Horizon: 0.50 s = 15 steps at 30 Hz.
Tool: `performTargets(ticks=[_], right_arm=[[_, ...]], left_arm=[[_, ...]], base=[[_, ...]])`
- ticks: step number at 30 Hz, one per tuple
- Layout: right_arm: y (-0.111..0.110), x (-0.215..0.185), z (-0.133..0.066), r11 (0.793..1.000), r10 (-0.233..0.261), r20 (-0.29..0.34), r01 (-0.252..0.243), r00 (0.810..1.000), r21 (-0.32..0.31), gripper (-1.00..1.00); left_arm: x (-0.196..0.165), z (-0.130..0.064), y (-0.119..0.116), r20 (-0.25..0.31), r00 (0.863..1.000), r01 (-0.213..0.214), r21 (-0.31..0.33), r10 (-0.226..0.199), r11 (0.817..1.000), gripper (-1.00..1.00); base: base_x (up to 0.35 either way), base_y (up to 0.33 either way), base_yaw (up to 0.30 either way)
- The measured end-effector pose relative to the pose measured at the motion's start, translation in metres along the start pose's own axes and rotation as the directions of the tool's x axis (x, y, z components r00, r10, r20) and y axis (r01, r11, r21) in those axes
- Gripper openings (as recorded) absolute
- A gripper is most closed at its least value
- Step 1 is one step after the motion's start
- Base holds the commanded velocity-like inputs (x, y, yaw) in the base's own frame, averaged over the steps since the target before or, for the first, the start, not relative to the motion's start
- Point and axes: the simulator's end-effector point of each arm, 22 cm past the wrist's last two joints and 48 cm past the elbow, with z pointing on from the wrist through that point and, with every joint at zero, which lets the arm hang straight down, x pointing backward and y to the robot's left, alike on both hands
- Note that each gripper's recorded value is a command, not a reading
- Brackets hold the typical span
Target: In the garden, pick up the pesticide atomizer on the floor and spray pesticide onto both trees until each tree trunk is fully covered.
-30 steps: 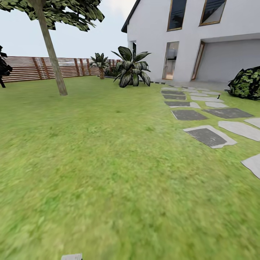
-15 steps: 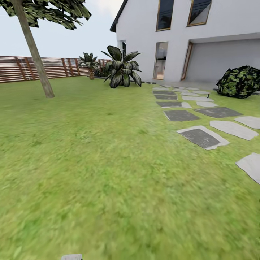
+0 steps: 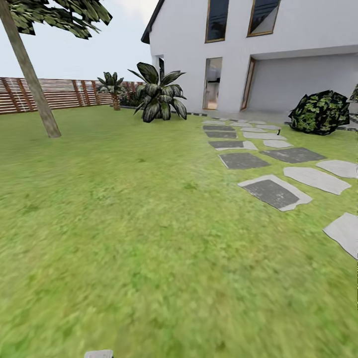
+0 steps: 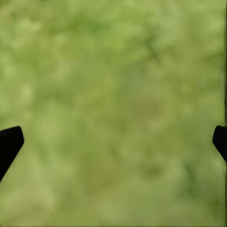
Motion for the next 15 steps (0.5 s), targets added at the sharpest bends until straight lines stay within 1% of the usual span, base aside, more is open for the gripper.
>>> performTargets(ticks=[9,11,15], right_arm=[[0.0,-0.001,0.0,1.0,0.0,0.003,0.0,1.0,0.0,1.0],[-0.0001,-0.0009,-0.0001,1.0,0.0,0.002,0.0,1.0,0.0,1.0],[-0.0001,-0.0011,0.0,1.0,0.0,0.003,0.0,1.0,0.0,1.0]], left_arm=[[-0.0015,-0.0002,-0.0001,0.003,1.0,0.0,0.0,0.0,1.0,1.0],[-0.0015,-0.0002,-0.0003,0.003,1.0,0.001,0.0,-0.001,1.0,1.0],[-0.0017,-0.0002,0.0,0.004,1.0,0.0,0.0,0.0,1.0,1.0]], base=[[0.343,0.0,-0.263],[0.343,0.0,-0.085],[0.343,0.0,-0.01]])
